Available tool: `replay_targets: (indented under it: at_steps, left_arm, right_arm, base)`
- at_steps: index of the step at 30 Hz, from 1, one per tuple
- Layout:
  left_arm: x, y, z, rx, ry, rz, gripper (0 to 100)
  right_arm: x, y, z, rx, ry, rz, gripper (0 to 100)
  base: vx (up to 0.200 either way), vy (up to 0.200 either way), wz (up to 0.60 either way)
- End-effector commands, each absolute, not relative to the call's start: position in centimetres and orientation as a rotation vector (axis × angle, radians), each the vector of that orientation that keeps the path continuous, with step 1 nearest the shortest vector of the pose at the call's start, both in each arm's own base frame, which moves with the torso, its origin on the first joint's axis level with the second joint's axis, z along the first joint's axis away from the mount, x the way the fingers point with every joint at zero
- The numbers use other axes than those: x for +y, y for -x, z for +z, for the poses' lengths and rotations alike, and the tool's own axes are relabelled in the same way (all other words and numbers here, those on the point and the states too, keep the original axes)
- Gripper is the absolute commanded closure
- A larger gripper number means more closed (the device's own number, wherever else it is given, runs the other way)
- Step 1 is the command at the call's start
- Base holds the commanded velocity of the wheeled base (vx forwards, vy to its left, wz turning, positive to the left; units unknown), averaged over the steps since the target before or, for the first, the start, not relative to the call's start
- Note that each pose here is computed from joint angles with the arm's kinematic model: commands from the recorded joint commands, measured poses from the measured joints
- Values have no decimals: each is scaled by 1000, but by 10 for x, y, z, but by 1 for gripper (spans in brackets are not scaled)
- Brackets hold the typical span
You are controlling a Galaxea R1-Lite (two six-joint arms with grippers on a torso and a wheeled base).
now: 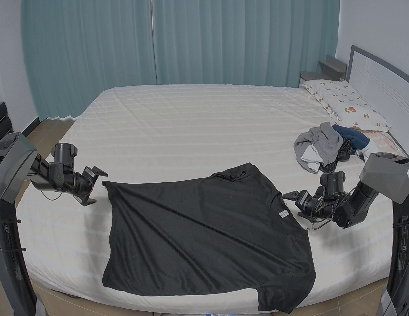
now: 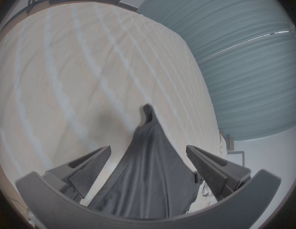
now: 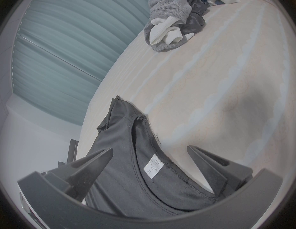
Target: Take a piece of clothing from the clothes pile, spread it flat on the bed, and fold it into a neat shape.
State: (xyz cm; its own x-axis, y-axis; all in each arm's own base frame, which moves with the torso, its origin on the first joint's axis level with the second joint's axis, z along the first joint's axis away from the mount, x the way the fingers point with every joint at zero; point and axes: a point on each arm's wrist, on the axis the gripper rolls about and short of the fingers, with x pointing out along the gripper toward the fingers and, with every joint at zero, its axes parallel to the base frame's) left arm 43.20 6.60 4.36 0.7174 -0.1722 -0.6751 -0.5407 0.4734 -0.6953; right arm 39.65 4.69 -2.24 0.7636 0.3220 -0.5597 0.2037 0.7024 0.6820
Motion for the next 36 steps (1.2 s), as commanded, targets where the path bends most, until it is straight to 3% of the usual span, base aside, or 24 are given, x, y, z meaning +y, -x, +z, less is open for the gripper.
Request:
replay_targets:
  at_steps: [1,5,6,16,29,30,36]
  left_arm:
    - [36,-365,52,780,1058,208,0]
    - [19,-333,41,824,1048,189,0]
    - [17,-330,40,831,1045,187,0]
    - [-4,-293,13,897,1002,173,0]
    - [-6,-280,10,892,994,165,0]
    - [-5,-279,10,894,995,168,0]
    - [-7,-276,16,881,994,157,0]
  right_arm:
    - [56,-402,-33,718,-758,63,0]
    - [59,-402,-37,730,-749,68,0]
    - [59,-402,-37,729,-746,68,100]
    - [52,-397,-37,739,-693,51,100]
    - [38,-397,-33,718,-705,15,100]
    - [38,-395,-33,722,-705,15,0]
    - [35,-380,-14,690,-739,40,0]
  base:
    - [0,0,0]
    - [0,0,0]
    - [0,0,0]
    - [0,0,0]
    - [0,0,0]
    - [0,0,0]
    - [0,0,0]
